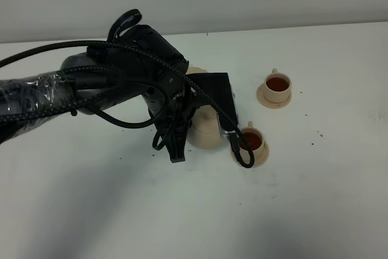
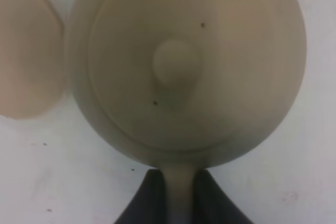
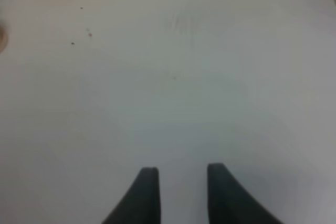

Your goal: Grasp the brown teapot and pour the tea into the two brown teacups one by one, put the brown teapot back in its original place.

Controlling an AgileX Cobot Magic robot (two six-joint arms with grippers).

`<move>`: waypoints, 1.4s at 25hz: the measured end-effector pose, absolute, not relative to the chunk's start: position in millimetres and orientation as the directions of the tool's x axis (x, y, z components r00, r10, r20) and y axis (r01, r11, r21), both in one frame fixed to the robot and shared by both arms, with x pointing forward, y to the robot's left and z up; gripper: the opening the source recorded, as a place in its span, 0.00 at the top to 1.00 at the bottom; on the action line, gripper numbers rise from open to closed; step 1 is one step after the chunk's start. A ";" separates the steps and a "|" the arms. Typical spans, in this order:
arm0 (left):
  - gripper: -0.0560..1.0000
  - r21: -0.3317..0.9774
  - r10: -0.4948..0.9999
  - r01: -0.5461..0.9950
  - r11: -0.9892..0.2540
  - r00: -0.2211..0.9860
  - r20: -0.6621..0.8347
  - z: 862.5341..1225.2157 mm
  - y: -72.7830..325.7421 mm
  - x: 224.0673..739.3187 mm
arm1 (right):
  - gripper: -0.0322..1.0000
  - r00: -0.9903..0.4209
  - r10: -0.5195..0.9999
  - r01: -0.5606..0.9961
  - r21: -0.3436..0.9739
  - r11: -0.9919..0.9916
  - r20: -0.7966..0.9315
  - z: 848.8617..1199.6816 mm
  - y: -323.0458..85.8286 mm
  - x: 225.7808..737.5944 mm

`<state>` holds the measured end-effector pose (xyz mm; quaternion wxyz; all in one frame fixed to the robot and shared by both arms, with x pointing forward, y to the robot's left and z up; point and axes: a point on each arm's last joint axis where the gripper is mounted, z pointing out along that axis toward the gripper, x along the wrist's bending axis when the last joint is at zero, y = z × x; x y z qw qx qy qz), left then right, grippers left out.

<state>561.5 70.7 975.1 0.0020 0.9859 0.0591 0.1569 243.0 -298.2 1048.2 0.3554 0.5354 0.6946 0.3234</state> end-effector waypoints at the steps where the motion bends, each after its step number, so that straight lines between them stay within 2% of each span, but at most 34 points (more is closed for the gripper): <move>1: 0.83 0.035 0.134 0.130 -0.991 0.946 0.296 974.7 71.5 561.6 | 0.74 -0.174 0.974 0.514 0.830 0.218 -0.147 1048.2 -298.2 243.0; 14: 0.83 0.055 0.168 0.159 -0.986 0.950 0.265 974.1 71.2 560.1 | 0.74 -0.174 0.974 0.514 0.830 0.218 -0.147 1048.2 -298.2 243.0; 24: 0.83 0.136 0.306 0.276 -0.952 0.896 0.323 976.6 71.9 569.3 | 0.74 -0.174 0.974 0.514 0.830 0.218 -0.147 1048.2 -298.2 243.0; 35: 0.83 0.252 0.451 0.379 -0.891 0.805 0.385 1003.0 100.5 612.4 | 0.74 -0.174 0.974 0.514 0.830 0.218 -0.147 1048.2 -298.2 243.0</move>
